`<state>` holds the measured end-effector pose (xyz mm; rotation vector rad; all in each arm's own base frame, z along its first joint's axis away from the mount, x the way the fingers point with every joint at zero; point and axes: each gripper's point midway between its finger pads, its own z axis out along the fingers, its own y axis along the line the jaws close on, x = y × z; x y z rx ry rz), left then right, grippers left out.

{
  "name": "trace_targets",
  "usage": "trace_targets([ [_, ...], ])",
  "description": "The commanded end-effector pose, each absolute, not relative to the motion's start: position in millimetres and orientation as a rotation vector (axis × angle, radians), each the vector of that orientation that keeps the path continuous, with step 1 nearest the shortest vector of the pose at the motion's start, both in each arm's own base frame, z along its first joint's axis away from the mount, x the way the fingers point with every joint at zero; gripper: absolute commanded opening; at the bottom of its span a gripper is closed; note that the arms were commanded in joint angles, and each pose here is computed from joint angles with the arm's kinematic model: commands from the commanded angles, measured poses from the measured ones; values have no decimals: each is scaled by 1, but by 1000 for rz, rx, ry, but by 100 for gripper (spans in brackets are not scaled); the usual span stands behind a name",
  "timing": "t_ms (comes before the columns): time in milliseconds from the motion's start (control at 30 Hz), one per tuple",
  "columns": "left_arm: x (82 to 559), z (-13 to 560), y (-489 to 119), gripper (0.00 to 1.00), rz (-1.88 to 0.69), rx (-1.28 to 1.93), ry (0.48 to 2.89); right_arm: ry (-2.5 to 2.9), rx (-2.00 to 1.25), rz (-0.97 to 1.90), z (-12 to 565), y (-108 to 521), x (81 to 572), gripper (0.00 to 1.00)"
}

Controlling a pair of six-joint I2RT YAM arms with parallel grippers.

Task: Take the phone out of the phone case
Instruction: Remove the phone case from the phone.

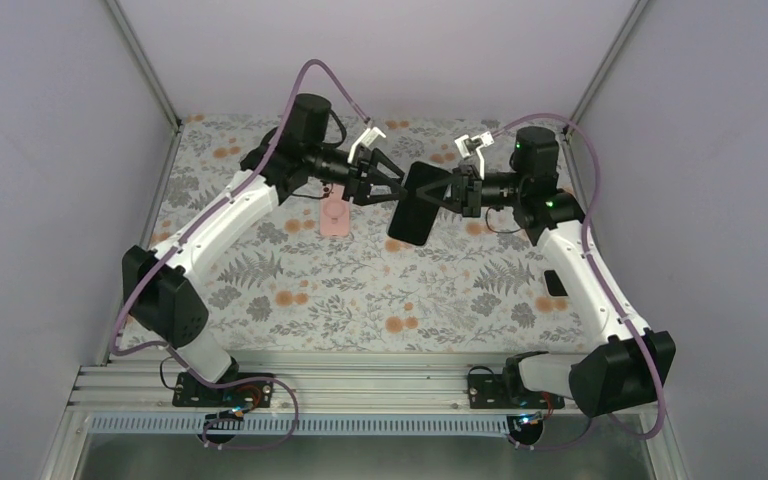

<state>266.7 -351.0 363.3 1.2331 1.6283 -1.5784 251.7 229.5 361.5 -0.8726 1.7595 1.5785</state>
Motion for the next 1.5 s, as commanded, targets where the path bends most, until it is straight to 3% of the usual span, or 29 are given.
trace_targets([
  [0,261,388,-335,58,-1511,1249,1528,1631,-904,1602,407,227,251,4],
  [467,246,390,-317,59,-1542,1199,1509,1592,-796,1632,447,206,269,4],
  [1033,265,373,-328,49,-1550,1093,1626,1604,-750,1677,448,203,264,4],
  [1467,249,380,-326,53,-1627,1157,1556,1603,-750,1667,447,203,265,4],
])
